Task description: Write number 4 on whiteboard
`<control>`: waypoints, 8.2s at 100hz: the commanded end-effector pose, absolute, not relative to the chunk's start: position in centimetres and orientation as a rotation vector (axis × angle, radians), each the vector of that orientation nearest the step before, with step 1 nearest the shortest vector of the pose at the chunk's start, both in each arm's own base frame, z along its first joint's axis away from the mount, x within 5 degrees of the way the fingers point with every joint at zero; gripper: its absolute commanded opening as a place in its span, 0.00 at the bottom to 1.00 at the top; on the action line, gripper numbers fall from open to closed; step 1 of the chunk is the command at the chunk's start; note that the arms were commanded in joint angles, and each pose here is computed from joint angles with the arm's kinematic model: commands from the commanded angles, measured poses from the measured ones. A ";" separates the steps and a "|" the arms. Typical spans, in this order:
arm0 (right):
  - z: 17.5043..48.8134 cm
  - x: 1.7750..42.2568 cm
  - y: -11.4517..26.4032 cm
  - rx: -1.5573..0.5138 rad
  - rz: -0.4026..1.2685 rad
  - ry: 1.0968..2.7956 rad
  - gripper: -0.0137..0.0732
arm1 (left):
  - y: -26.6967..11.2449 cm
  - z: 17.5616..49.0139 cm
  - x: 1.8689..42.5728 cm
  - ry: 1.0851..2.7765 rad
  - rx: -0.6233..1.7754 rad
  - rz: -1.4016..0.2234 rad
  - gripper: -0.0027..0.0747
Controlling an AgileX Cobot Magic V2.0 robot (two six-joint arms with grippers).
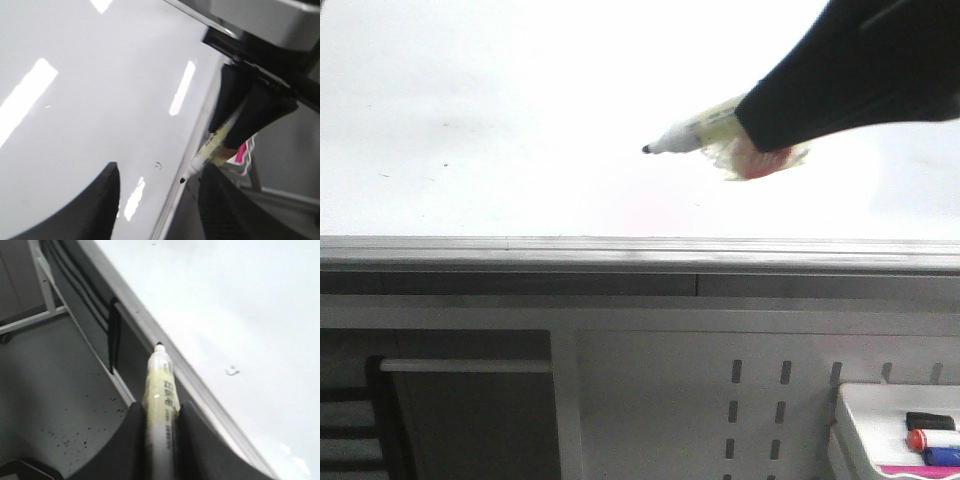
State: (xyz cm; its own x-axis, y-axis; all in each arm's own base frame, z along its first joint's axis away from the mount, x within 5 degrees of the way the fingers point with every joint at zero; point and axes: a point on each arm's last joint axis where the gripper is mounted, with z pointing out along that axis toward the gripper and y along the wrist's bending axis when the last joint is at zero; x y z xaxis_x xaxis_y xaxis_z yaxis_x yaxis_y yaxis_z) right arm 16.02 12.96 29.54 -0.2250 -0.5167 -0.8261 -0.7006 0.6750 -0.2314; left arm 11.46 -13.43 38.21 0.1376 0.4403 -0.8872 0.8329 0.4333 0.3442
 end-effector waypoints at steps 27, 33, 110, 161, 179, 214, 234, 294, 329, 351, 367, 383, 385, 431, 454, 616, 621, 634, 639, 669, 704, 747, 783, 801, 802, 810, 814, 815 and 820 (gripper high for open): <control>33.6 21.0 11.6 -0.746 0.131 1.827 0.09 | -6.4 36.8 6.4 1.439 0.819 -0.410 0.01; 34.2 21.9 11.9 -0.742 0.124 1.839 0.09 | -5.9 35.9 5.8 1.434 0.798 -0.411 0.01; 34.5 27.2 11.7 -0.655 0.063 1.941 0.09 | -5.3 34.5 4.9 1.418 0.730 -0.470 0.01; 32.7 26.6 14.4 -0.687 0.189 2.042 0.09 | -5.3 34.5 4.9 1.418 0.730 -0.470 0.01; 31.2 26.2 17.0 -0.786 0.227 2.066 0.09 | -5.3 34.5 4.9 1.418 0.730 -0.470 0.01; 32.0 26.2 14.2 -0.729 0.164 2.130 0.09 | -5.3 34.5 4.9 1.417 0.729 -0.470 0.01; 33.4 25.7 10.2 -0.614 0.063 2.190 0.09 | -5.2 34.8 5.0 1.396 0.702 -0.460 0.01; 37.3 22.7 7.5 -0.479 0.030 2.020 0.09 | -5.2 34.8 5.1 1.391 0.695 -0.458 0.01; 36.7 24.5 10.1 -0.539 0.097 1.911 0.09 | -5.2 34.8 5.1 1.391 0.695 -0.458 0.01; 35.2 25.9 10.7 -0.557 0.090 1.966 0.09 | -5.2 34.8 5.1 1.391 0.695 -0.458 0.01; 34.1 26.5 10.9 -0.570 0.081 2.018 0.09 | -5.2 34.8 5.1 1.392 0.697 -0.459 0.01; 33.7 26.4 10.8 -0.579 0.070 2.065 0.09 | -5.2 34.8 5.1 1.392 0.697 -0.459 0.01; 33.6 26.4 10.8 -0.580 0.068 2.073 0.09 | -5.2 34.8 5.1 1.392 0.697 -0.459 0.01; 28.6 22.2 14.4 -0.757 0.194 2.324 0.09 | -5.2 34.8 5.1 1.392 0.697 -0.459 0.01; 28.7 22.2 14.4 -0.757 0.193 2.319 0.09 | -5.2 34.8 5.0 1.395 0.700 -0.461 0.01; 35.0 14.2 16.6 -1.458 0.126 1.686 0.08 | -21.5 32.8 16.8 1.634 1.586 -0.544 0.54; 34.8 14.2 16.6 -1.460 0.126 1.688 0.08 | -21.6 32.7 16.9 1.639 1.589 -0.545 0.54; 34.6 14.3 16.6 -1.454 0.128 1.679 0.08 | -21.9 32.0 17.1 1.662 1.615 -0.557 0.54; 34.7 14.3 16.7 -1.448 0.130 1.671 0.08 | -22.0 31.7 17.1 1.676 1.634 -0.567 0.54; 34.8 13.5 17.4 -1.478 0.161 1.629 0.08 | -22.4 31.2 17.4 1.697 1.620 -0.583 0.53; 34.7 13.4 17.5 -1.487 0.164 1.629 0.08 | -22.4 31.3 17.5 1.698 1.596 -0.592 0.20; 34.7 13.4 17.5 -1.486 0.166 1.629 0.11 | -22.5 31.4 17.4 1.702 1.582 -0.609 0.01; 36.6 12.8 16.3 -1.402 0.187 1.590 0.72 | -22.4 31.0 17.3 1.777 1.540 -0.647 0.01; 38.3 11.8 14.3 -1.285 0.215 1.572 0.60 | -22.1 29.8 17.8 1.857 1.410 -0.632 0.01; 38.4 11.8 14.1 -1.273 0.214 1.574 0.59 | -22.1 29.7 17.8 1.864 1.403 -0.630 0.01; 38.9 12.0 13.1 -1.198 0.209 1.599 0.45 | -21.9 29.1 18.4 1.917 1.259 -0.618 0.01; 39.1 12.1 12.5 -1.158 0.201 1.611 0.37 | -21.7 28.8 18.6 1.948 1.175 -0.618 0.01; 39.1 12.1 12.4 -1.149 0.201 1.615 0.34 | -21.7 28.9 18.8 1.946 1.150 -0.611 0.01; 39.4 12.2 11.7 -1.104 0.193 1.628 0.22 | -21.5 28.5 19.2 1.966 1.032 -0.610 0.01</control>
State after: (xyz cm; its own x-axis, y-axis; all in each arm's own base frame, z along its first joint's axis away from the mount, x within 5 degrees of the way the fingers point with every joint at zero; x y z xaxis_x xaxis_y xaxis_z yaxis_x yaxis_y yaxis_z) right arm 12.09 12.78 37.17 0.0162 -0.6392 -0.7689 -0.7895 0.4637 -0.4022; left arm 18.14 -21.78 27.02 -0.2593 0.6164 -0.7435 0.9238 0.3828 -0.0047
